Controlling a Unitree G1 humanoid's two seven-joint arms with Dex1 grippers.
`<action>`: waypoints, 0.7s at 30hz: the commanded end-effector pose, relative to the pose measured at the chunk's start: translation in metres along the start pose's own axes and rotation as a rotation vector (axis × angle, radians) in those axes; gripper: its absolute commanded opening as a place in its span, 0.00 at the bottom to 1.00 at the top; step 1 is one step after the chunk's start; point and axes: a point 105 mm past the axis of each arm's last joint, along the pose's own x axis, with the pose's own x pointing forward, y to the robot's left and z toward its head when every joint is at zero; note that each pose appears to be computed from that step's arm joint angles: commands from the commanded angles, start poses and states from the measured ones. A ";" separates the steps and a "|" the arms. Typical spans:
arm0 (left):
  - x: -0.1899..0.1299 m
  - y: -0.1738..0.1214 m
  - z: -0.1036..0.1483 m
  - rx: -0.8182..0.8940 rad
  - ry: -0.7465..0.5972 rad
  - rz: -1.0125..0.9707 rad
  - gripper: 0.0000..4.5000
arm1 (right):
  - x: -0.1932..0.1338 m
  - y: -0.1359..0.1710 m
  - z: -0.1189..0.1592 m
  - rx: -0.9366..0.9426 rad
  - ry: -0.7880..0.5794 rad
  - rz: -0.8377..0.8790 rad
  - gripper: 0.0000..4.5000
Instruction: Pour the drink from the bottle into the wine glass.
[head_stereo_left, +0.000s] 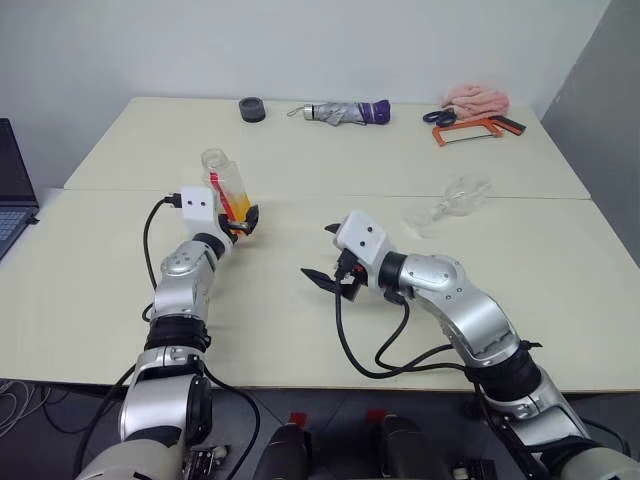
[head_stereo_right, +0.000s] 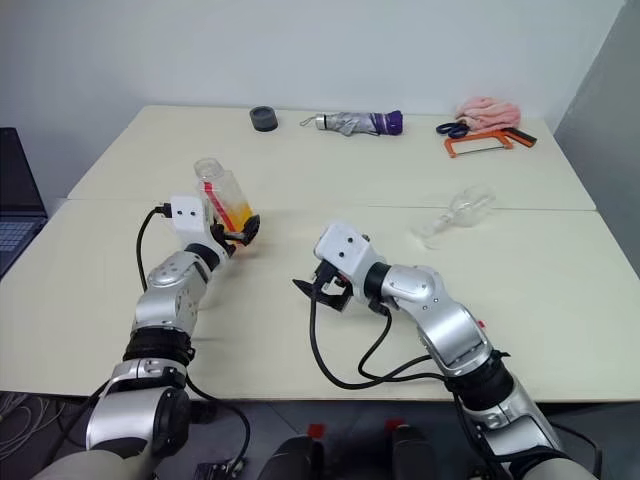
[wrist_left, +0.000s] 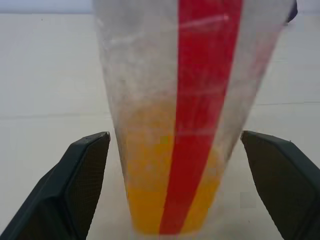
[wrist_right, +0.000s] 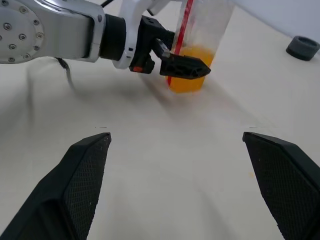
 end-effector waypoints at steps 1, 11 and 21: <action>-0.005 -0.005 0.011 0.035 -0.051 0.018 1.00 | -0.011 -0.005 0.012 -0.024 -0.044 -0.030 1.00; -0.029 -0.013 -0.008 0.047 -0.031 0.064 1.00 | -0.031 -0.006 -0.002 0.006 -0.002 -0.060 1.00; -0.081 -0.097 -0.016 0.049 -0.032 -0.450 1.00 | -0.100 -0.050 -0.013 0.547 -0.150 -0.338 1.00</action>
